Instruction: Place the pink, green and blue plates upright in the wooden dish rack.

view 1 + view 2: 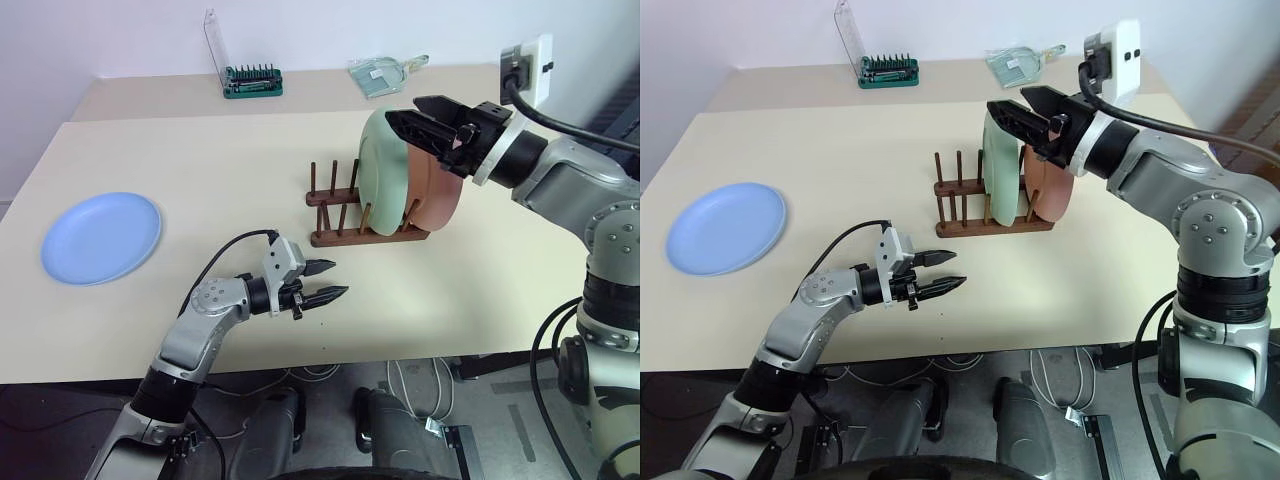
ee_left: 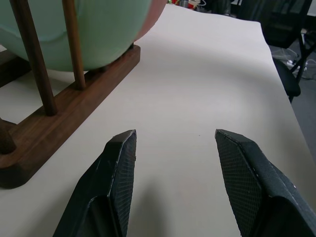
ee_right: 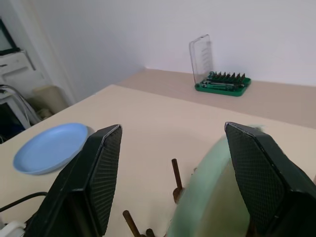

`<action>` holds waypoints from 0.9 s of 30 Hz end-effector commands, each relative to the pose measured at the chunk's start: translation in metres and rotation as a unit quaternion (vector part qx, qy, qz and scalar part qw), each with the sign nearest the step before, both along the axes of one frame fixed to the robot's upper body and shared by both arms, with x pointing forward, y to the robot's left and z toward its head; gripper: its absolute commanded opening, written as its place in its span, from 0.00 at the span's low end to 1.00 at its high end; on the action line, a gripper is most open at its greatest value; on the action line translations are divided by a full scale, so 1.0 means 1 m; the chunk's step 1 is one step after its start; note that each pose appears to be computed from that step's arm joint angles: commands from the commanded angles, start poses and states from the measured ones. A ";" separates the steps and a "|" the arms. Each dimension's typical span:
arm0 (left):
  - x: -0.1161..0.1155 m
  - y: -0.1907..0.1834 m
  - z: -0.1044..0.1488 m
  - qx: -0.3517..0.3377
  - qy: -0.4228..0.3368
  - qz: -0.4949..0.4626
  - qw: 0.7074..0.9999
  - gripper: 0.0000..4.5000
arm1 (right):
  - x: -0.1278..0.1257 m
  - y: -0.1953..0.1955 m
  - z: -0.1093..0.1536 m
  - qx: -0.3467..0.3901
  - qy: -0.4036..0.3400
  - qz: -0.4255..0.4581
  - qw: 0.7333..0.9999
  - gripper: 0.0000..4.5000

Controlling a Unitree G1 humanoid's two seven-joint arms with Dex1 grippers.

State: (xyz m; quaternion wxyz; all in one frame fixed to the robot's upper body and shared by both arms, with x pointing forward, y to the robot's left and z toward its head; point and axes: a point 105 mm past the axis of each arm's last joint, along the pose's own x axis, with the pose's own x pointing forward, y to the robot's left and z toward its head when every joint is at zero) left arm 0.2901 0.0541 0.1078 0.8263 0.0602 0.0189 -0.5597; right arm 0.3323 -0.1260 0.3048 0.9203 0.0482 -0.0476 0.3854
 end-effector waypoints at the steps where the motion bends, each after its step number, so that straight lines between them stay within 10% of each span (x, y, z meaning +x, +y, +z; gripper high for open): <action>1: 0.003 0.002 0.011 -0.006 -0.031 0.014 0.999 0.58 | -0.008 -0.002 0.022 -0.013 -0.075 -0.003 0.997 0.74; 6: 0.049 0.078 0.062 -0.085 -0.084 0.258 0.959 0.97 | -0.040 0.028 0.016 -0.183 -0.221 0.067 0.956 0.76; 14: 0.046 0.237 0.105 -0.079 -0.113 0.644 0.753 0.99 | -0.033 0.038 0.000 -0.223 -0.248 0.097 0.938 0.76; 18: 0.004 0.312 0.104 -0.060 -0.073 0.829 0.551 0.99 | -0.031 0.045 -0.003 -0.222 -0.252 0.122 0.934 0.76; 20: -0.017 0.328 0.091 -0.047 -0.026 0.867 0.495 0.99 | -0.033 0.051 -0.004 -0.218 -0.254 0.149 0.931 0.76; 27: -0.032 0.335 0.039 -0.075 0.129 0.877 0.456 0.99 | -0.043 0.058 -0.010 -0.211 -0.250 0.198 0.924 0.76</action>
